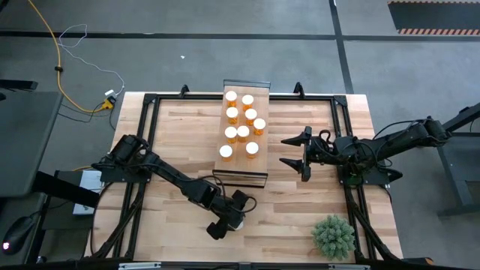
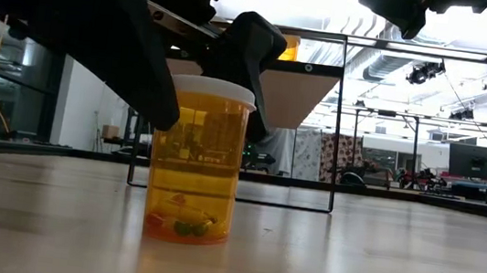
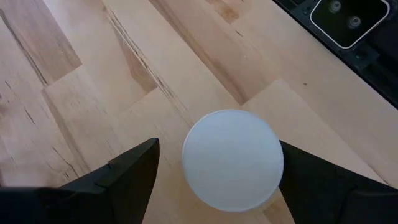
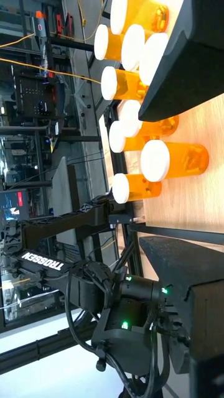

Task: Pick and place medicine bottles onto shelf by color
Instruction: Put the orange pill bottle on the shelf

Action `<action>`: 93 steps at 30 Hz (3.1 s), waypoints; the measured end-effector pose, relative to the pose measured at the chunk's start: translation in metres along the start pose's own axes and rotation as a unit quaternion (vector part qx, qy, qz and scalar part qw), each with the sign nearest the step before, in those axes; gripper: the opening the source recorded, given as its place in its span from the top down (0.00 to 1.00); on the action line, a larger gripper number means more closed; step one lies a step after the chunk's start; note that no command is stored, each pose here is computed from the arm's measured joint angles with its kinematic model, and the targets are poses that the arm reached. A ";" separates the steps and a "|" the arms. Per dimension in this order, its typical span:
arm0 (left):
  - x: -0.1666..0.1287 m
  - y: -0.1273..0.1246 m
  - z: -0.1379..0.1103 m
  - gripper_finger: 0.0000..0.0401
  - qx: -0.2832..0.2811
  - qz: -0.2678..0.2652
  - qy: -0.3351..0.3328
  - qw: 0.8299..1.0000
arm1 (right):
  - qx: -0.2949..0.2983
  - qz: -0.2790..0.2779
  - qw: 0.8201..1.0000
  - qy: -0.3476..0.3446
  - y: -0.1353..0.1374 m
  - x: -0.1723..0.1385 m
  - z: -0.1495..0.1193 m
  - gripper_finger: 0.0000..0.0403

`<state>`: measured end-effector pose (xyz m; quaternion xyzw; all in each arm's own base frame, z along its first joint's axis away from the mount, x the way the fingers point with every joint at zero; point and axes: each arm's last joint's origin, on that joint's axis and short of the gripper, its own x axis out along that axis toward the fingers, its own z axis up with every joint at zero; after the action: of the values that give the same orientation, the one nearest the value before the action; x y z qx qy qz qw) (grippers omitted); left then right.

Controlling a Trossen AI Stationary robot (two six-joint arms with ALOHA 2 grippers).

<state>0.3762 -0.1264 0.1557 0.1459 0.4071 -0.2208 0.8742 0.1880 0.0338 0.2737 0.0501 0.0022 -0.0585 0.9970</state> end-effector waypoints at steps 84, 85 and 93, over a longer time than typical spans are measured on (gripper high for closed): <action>-0.111 0.005 0.046 0.47 0.016 0.051 0.011 0.999 | 0.002 -0.001 1.000 0.008 0.000 0.000 -0.002 0.24; -0.126 0.005 0.049 0.47 0.020 0.064 0.005 0.998 | 0.003 -0.001 1.000 0.008 0.000 0.000 -0.002 0.24; -0.235 0.019 0.065 0.47 -0.002 0.285 -0.082 0.955 | 0.002 -0.001 1.000 0.010 0.000 0.000 -0.002 0.24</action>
<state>0.2939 -0.0755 0.3806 0.2356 0.2760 0.0268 0.9314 0.1879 0.0337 0.2714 0.0523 0.0117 -0.0592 0.9968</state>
